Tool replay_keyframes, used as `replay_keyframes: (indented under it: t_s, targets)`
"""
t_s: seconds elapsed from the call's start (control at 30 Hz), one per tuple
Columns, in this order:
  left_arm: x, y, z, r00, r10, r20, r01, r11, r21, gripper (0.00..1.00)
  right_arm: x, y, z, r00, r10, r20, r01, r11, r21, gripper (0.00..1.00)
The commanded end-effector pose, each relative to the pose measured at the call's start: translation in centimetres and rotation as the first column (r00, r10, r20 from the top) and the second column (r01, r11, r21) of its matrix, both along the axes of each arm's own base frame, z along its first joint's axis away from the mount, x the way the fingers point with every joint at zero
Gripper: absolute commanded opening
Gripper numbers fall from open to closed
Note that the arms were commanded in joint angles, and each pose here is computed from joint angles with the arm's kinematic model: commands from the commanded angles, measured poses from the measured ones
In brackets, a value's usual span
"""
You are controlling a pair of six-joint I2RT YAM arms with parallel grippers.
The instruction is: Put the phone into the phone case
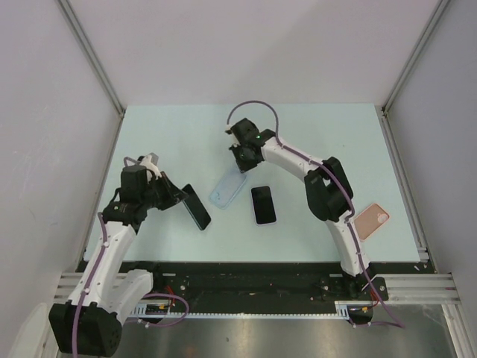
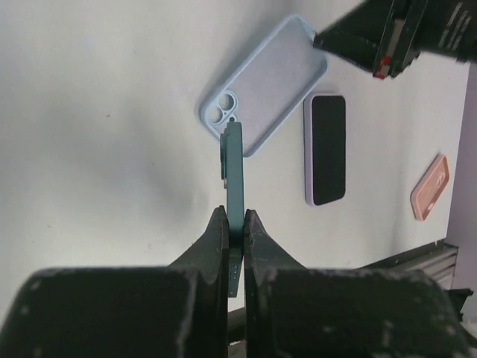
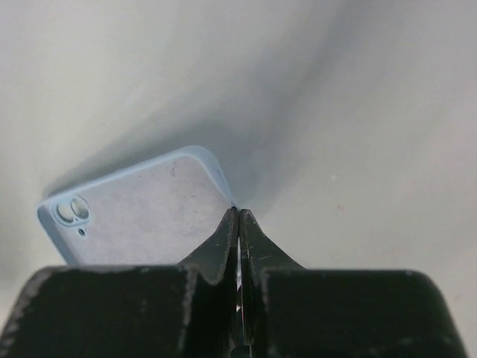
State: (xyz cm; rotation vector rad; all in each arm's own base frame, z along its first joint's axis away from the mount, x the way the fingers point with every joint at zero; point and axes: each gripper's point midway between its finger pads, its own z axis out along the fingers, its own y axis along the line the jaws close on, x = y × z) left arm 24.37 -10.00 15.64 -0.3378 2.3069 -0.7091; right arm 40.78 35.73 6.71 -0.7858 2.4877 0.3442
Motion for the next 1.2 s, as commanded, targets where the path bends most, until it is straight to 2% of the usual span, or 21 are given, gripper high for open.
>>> replay_keyframes:
  t_s: [0.0,0.07,0.1,0.17,0.2,0.4,0.53,0.63,0.67,0.73,0.8,0.87,0.93,1.0,1.17]
  targets:
    - [2.9,0.3,5.5,0.985,0.069,0.157,-0.056,0.994,-0.091,0.0,-2.4,-3.0,-1.5,0.89,-0.409,-0.2,0.421,0.907,0.021,0.0]
    - [3.3,0.4,6.1,0.982,0.078,0.173,-0.061,0.993,-0.104,0.0,-4.2,-2.7,-3.3,0.853,-0.422,-0.307,0.465,0.881,0.083,0.0]
    - [3.4,0.5,6.3,0.98,0.088,0.179,-0.068,0.991,-0.114,0.0,-4.0,-2.8,-2.2,0.804,-0.476,-0.356,0.549,0.825,0.137,0.0]
    - [3.6,0.5,6.2,0.979,0.096,0.181,-0.073,0.989,-0.126,0.0,-5.2,-2.9,-3.4,0.749,-0.491,-0.445,0.614,0.767,0.188,0.0]
    - [3.8,0.5,6.4,0.976,0.105,0.19,-0.079,0.987,-0.139,0.0,-5.3,-2.5,-2.2,0.724,-0.506,-0.469,0.651,0.726,0.221,0.0]
    - [3.7,-0.4,5.0,0.982,0.086,0.169,-0.048,0.975,-0.216,0.0,-7.3,0.9,-1.1,0.726,-0.478,-0.494,0.651,0.708,0.272,0.0]
    - [4.4,1.2,3.9,0.98,0.132,0.147,-0.1,0.973,-0.209,0.0,-8.9,3.3,-0.7,0.704,-0.475,-0.528,0.673,0.684,0.281,0.0]
    - [4.9,1.8,3.5,0.98,0.149,0.134,-0.113,0.962,-0.247,0.0,-10.2,5.0,-0.3,0.695,-0.46,-0.553,0.68,0.671,0.296,0.01]
    - [5.0,1.9,3.3,0.979,0.157,0.127,-0.121,0.959,-0.256,0.0,-10.5,5.4,0.2,0.684,-0.461,-0.565,0.692,0.656,0.303,0.04]
    - [5.5,2.3,3.3,0.978,0.163,0.131,-0.124,0.956,-0.267,0.0,-11.0,5.7,0.7,0.683,-0.475,-0.555,0.699,0.645,0.308,0.2]
    - [5.9,2.3,3.0,0.979,0.16,0.124,-0.121,0.954,-0.276,0.0,-11.7,5.9,2.0,0.712,-0.469,-0.523,0.677,0.656,0.334,0.34]
    - [6.2,2.3,2.6,0.98,0.158,0.122,-0.119,0.952,-0.281,0.0,-11.8,5.8,2.8,0.743,-0.462,-0.485,0.649,0.673,0.354,0.41]
    - [6.8,2.6,2.4,0.976,0.173,0.133,-0.131,0.951,-0.279,0.0,-11.7,5.6,3.8,0.813,-0.393,-0.43,0.56,0.73,0.392,0.51]
    - [7.3,2.7,1.7,0.977,0.177,0.115,-0.139,0.95,-0.281,0.0,-11.2,5.6,4.2,0.881,-0.29,-0.374,0.443,0.784,0.435,0.54]
    - [8.4,2.4,0.3,0.983,0.17,0.068,-0.141,0.94,-0.311,0.0,-9.9,4.9,4.4,0.947,-0.098,-0.305,0.247,0.829,0.501,0.58]
